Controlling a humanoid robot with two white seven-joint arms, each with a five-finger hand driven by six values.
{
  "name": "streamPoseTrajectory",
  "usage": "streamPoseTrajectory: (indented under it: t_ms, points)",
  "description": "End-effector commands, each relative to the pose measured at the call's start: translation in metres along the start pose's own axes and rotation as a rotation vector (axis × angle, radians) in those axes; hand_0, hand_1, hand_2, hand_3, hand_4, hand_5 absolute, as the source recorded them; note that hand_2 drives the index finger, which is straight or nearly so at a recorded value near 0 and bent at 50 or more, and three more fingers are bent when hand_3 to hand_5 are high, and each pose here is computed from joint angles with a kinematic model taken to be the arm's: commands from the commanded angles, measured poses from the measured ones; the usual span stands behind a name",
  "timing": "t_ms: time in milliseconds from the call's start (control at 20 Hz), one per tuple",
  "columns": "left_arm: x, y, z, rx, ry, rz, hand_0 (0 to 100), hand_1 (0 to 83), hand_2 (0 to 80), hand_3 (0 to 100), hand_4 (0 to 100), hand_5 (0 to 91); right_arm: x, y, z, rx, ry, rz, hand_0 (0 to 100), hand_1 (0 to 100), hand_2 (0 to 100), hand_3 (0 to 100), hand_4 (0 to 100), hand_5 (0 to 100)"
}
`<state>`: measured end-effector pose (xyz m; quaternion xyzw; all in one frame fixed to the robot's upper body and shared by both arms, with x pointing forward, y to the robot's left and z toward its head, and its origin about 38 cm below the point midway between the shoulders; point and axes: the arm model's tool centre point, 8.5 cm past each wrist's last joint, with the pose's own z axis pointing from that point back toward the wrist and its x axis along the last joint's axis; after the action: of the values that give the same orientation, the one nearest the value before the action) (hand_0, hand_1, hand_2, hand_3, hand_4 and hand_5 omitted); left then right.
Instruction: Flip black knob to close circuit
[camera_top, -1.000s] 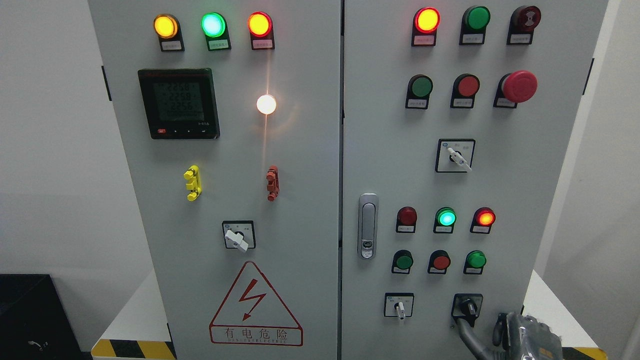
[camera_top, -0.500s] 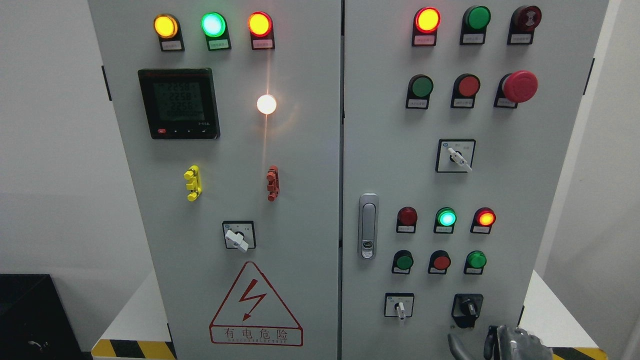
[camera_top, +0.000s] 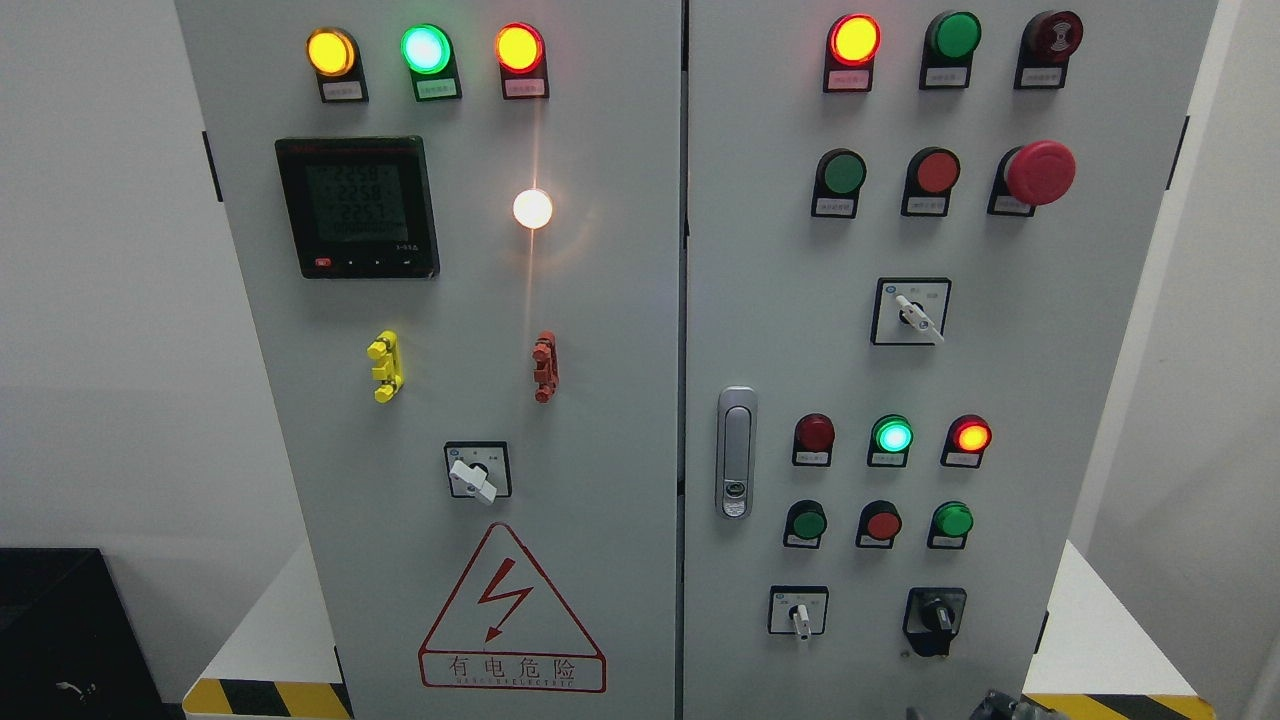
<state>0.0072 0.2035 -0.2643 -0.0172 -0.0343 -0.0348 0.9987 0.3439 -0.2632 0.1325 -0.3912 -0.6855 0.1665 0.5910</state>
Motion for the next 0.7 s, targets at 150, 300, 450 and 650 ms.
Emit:
streamPoseTrajectory:
  t_ms: [150,300,450,650]
  points:
    - [-0.006,-0.002,0.000,-0.003,-0.002,0.003,12,55.6,0.0,0,0,0.0,0.010,-0.011,0.042,-0.022,-0.052,-0.417,0,6,37,61,59,53]
    - [-0.006,-0.002,0.000,-0.003,-0.002,0.001,12,55.6,0.0,0,0,0.0,0.006,-0.009,0.051,-0.020,-0.048,-0.583,0,7,30,50,48,43]
    - [-0.006,-0.001,0.000,-0.002,-0.002,0.003,12,55.6,0.0,0,0,0.0,0.006,-0.009,0.057,0.001,-0.044,-0.744,0,7,24,40,35,30]
    - [-0.006,-0.002,0.000,-0.003,-0.002,0.001,12,55.6,0.0,0,0,0.0,0.007,-0.006,0.060,0.054,-0.054,-0.811,0,5,16,31,25,20]
